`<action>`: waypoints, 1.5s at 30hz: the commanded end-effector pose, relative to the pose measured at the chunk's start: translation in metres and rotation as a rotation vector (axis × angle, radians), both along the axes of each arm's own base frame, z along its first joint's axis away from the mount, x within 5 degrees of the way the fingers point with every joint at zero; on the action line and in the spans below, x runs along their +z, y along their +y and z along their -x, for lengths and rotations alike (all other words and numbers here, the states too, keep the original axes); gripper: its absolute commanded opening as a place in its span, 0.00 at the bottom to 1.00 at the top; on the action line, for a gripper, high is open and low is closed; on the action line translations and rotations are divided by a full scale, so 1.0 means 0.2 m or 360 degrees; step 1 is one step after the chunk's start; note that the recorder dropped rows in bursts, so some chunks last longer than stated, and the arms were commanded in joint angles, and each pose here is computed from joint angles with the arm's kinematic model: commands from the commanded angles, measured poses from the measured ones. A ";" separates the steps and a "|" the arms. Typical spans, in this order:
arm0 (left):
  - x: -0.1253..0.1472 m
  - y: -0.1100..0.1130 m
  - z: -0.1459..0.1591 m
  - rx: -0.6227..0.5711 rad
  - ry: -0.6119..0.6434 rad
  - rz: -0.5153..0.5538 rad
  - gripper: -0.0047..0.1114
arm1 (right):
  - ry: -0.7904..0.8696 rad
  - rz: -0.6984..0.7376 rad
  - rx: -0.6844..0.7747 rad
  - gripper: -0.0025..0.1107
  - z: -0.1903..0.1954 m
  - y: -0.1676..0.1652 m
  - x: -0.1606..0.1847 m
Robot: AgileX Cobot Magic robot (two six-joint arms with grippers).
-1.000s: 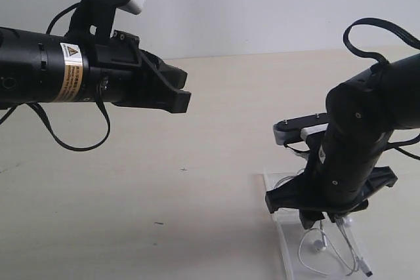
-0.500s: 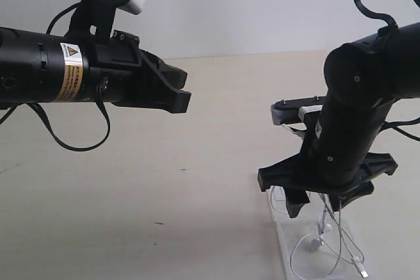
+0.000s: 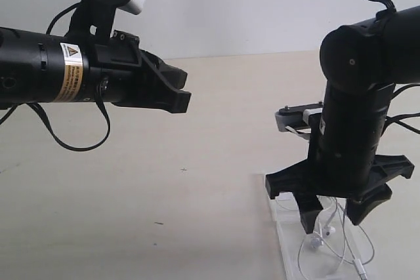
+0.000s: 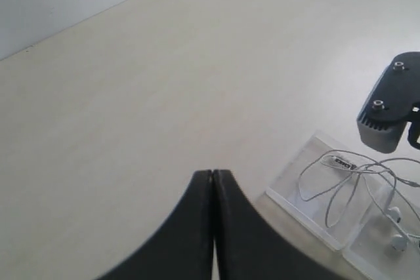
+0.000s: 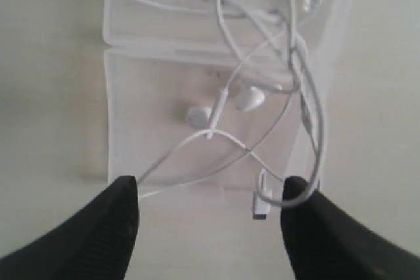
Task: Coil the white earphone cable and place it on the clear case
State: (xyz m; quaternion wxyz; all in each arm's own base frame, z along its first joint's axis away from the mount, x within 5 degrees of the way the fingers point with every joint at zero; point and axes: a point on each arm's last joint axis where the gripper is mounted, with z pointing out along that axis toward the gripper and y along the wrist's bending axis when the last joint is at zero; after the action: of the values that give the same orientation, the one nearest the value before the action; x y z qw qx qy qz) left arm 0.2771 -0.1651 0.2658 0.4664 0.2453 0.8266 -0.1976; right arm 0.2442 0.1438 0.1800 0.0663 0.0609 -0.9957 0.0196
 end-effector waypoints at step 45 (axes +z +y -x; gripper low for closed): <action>-0.08 0.47 -0.13 0.1063 -0.0194 -0.0346 0.04 | -0.2494 -0.0843 0.0151 0.02 1.03 -0.69 1.01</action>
State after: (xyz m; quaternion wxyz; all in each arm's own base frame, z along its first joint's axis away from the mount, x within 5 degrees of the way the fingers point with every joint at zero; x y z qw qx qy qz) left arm 0.3028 -0.0714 0.2514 0.5261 0.0246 0.8471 0.0713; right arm 0.0490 0.0135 0.3808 -0.6481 0.0910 -0.7362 -0.1721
